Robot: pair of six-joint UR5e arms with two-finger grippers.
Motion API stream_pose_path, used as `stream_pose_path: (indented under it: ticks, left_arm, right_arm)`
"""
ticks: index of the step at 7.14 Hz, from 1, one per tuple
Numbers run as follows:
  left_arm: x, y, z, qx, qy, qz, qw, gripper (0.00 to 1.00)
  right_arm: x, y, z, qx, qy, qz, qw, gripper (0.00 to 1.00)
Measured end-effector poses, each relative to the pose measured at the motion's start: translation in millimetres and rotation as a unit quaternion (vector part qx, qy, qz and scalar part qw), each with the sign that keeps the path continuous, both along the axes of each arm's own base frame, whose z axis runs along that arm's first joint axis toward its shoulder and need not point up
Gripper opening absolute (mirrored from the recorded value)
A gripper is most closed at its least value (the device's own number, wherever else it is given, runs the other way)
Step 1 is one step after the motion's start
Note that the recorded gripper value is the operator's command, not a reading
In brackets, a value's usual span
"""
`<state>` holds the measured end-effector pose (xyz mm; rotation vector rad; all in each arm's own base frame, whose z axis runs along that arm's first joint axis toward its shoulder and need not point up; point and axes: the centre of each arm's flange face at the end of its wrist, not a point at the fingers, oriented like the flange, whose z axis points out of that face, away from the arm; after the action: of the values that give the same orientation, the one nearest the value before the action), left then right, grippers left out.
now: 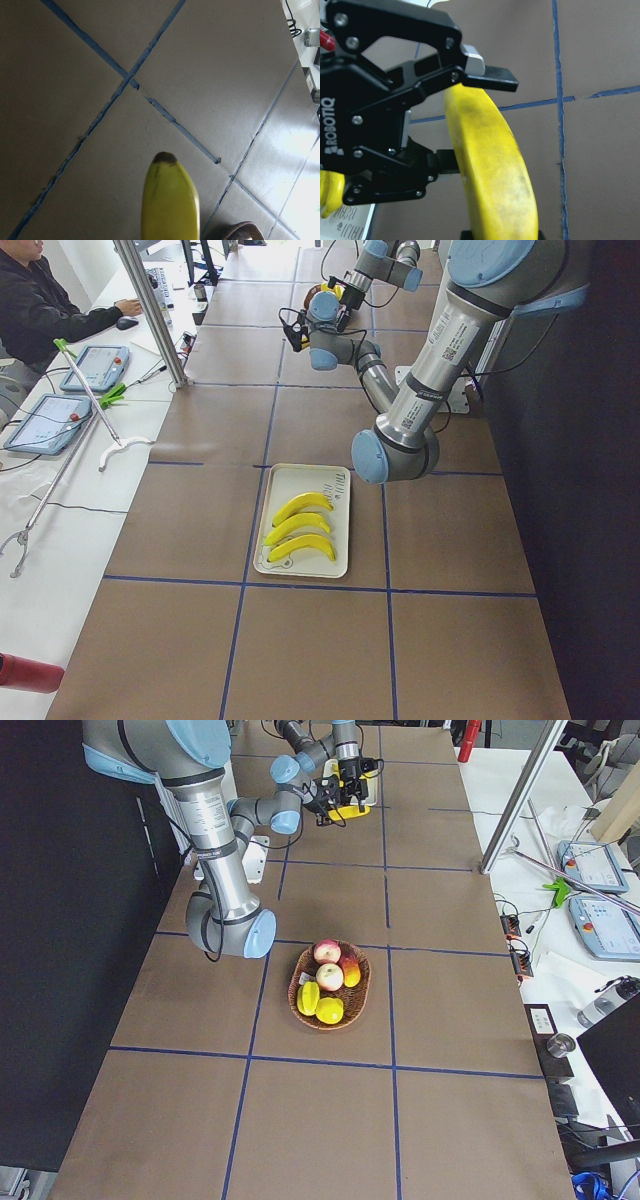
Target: Transfer all bananas from basket to plate
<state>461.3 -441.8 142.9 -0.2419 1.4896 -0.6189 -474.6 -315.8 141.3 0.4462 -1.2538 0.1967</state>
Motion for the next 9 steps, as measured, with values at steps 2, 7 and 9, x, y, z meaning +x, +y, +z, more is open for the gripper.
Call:
stream_pose_path:
  ticks: [2, 7, 9]
  left_arm:
    - [-2, -2, 0, 0.000, 0.000, -0.001, 1.0000, 0.00]
    - [-19, -20, 23, 0.009, -0.025, -0.009, 0.9996, 0.00]
    - [-34, -39, 82, 0.035, -0.119, 0.018, 0.9921, 0.00]
  right_arm:
    - [0, 0, 0, 0.000, 0.000, -0.001, 1.0000, 1.00]
    - [22, 4, -11, 0.004, -0.018, -0.018, 0.9997, 1.00]
    - [57, -10, -16, -0.010, -0.013, -0.038, 0.9991, 1.00]
